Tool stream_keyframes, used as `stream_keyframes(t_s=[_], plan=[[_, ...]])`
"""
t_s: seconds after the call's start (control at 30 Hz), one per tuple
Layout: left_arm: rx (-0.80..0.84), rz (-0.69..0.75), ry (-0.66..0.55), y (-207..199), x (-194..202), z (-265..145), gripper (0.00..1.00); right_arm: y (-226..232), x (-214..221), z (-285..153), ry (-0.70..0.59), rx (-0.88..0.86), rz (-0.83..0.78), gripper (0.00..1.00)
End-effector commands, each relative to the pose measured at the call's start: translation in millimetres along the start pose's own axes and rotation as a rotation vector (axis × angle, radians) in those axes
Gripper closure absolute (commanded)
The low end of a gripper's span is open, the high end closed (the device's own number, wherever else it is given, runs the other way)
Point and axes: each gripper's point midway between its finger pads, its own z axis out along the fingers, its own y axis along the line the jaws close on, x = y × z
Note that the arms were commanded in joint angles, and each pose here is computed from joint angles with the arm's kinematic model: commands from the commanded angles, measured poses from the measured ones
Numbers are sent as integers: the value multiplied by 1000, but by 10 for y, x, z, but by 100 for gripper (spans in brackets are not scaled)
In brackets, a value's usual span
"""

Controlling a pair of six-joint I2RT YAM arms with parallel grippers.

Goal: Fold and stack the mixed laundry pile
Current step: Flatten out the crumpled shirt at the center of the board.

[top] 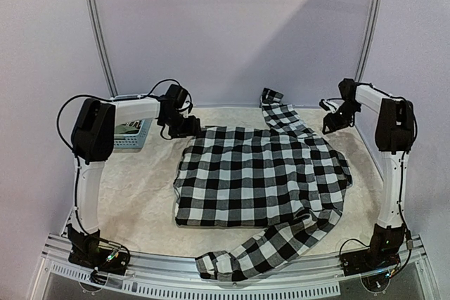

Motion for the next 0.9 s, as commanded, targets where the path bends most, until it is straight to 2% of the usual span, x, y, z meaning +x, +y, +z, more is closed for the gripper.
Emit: stream_keyframes(t_s=[0.0,0.13,0.27,0.43,0.5,0.7,0.87], plan=[[3,84,-135,-392,-355,-608,29,217,-845,-160,-206,41,-26,44],[56,118,-193,-759,-471,-909,29,230,-1161,20,-283,-3,80,40],[116,143,-219,-1102,-430,-1123,29,275,-1330,140,-354,-77,183,32],[186,155,-208,-1414,-261,-1160,29,449,-1398,214,-371,-240,323,31],[173,125,-190,-1378,-239,-1076,29,511,-1372,278,-351,-291,373,31],[12,112,-123,-819,-392,-774,26,537,-1218,135,-302,-362,400,32],[-14,222,-30,-489,-503,-530,20,352,-994,-116,-259,-247,268,31]])
